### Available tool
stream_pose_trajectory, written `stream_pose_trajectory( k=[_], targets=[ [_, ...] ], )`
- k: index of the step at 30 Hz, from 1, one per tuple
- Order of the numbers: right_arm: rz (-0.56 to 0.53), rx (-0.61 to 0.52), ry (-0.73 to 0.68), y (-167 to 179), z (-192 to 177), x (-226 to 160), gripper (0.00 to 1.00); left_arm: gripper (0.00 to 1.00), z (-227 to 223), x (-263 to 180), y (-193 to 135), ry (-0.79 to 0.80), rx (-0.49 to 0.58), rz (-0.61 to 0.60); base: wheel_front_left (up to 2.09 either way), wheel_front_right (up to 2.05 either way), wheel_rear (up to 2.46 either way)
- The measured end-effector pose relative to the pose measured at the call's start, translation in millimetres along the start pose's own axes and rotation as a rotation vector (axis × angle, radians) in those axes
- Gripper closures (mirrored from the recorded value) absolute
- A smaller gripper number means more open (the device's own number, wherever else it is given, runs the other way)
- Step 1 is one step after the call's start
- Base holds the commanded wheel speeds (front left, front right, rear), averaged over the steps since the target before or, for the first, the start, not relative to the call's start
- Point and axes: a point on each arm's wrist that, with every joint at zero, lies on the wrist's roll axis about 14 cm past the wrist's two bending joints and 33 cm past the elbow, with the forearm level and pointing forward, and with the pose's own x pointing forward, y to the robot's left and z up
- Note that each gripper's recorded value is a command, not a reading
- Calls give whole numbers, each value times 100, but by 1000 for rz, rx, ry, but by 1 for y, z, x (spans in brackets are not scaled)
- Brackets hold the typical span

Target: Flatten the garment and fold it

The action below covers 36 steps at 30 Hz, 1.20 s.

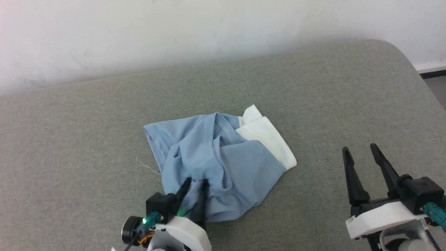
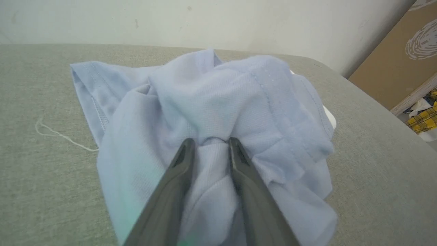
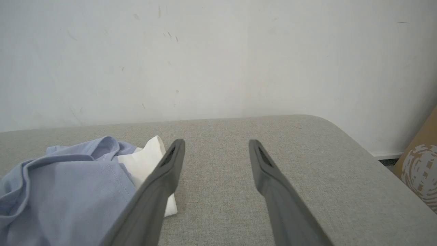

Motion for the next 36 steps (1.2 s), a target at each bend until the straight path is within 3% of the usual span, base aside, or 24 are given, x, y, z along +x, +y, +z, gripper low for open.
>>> stream_pose_trajectory(
  k=[12, 17, 24, 36],
  targets=[
    [56, 6, 0, 18, 1, 6, 0, 0, 93, -18, 0, -370, 58, 29, 0, 0, 0],
    [78, -1, -1, 24, 4, 5, 0, 0, 118, -35, 37, -441, 124, 139, 0, 0, 0],
    [136, 14, 62, 44, -6, -1, 0, 0, 111, -72, 91, -418, 170, 298, 0, 0, 0],
    [564, 59, 395, 158, -51, 1, 0, 0, 101, -106, 110, -413, 134, 389, 0, 0, 0]
  ],
)
